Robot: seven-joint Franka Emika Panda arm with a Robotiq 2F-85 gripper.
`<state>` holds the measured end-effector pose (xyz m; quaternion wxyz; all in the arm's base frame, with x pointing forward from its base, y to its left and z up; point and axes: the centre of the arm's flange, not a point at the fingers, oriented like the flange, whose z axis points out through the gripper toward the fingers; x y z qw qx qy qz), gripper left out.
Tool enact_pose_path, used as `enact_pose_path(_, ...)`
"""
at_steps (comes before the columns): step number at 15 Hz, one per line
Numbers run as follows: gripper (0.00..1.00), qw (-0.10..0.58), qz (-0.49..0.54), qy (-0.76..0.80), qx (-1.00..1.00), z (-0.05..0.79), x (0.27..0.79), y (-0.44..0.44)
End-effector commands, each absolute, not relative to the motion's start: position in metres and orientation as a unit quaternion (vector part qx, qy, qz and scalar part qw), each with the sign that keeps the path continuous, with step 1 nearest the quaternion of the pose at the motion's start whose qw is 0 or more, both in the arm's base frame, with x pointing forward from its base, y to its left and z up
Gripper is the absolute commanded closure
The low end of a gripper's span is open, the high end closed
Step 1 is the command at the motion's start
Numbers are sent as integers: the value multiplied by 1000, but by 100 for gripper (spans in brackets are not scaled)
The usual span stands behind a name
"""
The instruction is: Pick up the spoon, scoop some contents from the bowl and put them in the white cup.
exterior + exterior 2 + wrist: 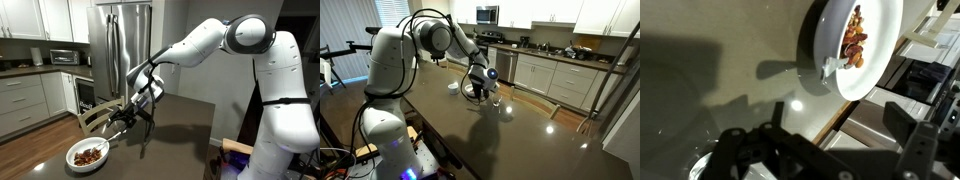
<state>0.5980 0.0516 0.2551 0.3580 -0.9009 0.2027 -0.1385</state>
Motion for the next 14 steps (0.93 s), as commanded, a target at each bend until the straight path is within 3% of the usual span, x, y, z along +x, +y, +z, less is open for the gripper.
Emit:
enact_pose_path(1, 0, 402, -139, 222, -877, 256, 593, 45)
enact_pose_path(14, 0, 442, -112, 247, -855, 250, 585, 73)
